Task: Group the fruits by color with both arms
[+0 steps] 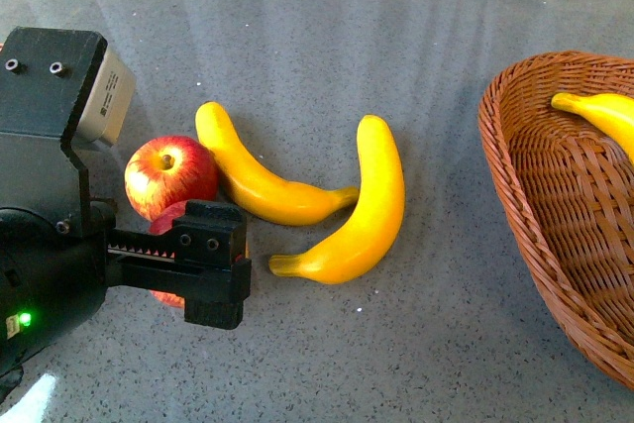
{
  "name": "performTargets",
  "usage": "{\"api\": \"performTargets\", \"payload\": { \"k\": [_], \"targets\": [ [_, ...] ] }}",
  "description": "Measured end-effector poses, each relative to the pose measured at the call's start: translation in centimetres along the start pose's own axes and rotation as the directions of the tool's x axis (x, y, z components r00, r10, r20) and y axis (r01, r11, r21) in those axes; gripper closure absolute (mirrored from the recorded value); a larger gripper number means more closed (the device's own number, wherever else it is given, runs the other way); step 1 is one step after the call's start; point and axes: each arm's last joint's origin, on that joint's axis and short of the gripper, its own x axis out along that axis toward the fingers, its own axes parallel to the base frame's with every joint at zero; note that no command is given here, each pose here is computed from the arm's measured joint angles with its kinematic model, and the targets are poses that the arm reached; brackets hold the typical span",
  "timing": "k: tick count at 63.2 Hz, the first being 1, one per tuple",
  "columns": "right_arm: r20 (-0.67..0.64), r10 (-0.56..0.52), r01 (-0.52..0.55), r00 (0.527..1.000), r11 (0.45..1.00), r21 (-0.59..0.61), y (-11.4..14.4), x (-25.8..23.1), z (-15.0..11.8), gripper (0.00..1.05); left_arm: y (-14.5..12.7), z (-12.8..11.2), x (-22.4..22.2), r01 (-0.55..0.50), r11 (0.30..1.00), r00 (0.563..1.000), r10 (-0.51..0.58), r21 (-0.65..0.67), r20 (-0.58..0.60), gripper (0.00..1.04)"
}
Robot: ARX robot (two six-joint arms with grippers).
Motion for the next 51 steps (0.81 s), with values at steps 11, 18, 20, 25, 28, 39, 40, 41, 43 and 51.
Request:
{"api": "performTargets", "payload": {
  "k": [11,18,20,25,28,39,40,41,43,51],
  "targets": [
    [0.000,0.000,0.000,1.000,1.000,0.000,0.0,0.0,0.0,0.09,-0.3,0.0,0.4,0.015,1.000,1.000,-0.015,0.009,-0.006,0.09],
    [0.000,0.000,0.000,1.000,1.000,0.000,0.0,0.0,0.0,0.09,-0.4,-0.2,0.7,0.017,1.000,1.000,-0.017,0.012,-0.021,0.09],
    [0.000,0.000,0.000,1.000,1.000,0.000,0.0,0.0,0.0,0.09,-0.4,-0.2,0.8,0.018,1.000,1.000,-0.017,0.013,-0.023,0.09],
    [0.000,0.000,0.000,1.000,1.000,0.000,0.0,0.0,0.0,0.09,-0.4,-0.3,0.9,0.023,1.000,0.999,-0.023,0.017,-0.029,0.09],
    [0.000,0.000,0.000,1.000,1.000,0.000,0.0,0.0,0.0,0.09,-0.5,-0.3,1.1,0.025,0.999,0.999,-0.024,0.022,-0.031,0.09],
    [0.000,0.000,0.000,1.000,1.000,0.000,0.0,0.0,0.0,0.09,-0.7,-0.5,1.5,0.026,0.999,0.999,-0.025,0.034,-0.045,0.09],
    [0.000,0.000,0.000,1.000,1.000,0.000,0.0,0.0,0.0,0.09,-0.7,-0.5,1.5,0.026,0.999,0.999,-0.025,0.035,-0.047,0.09],
    [0.000,0.000,0.000,1.000,1.000,0.000,0.0,0.0,0.0,0.09,-0.7,-0.6,1.5,0.026,0.999,0.999,-0.025,0.037,-0.048,0.09],
    [0.000,0.000,0.000,1.000,1.000,0.000,0.0,0.0,0.0,0.09,-0.8,-0.6,1.6,0.028,0.999,0.998,-0.026,0.039,-0.051,0.09],
    [0.000,0.000,0.000,1.000,1.000,0.000,0.0,0.0,0.0,0.09,-0.9,-0.9,1.8,0.032,0.998,0.998,-0.029,0.048,-0.062,0.09]
  ]
}}
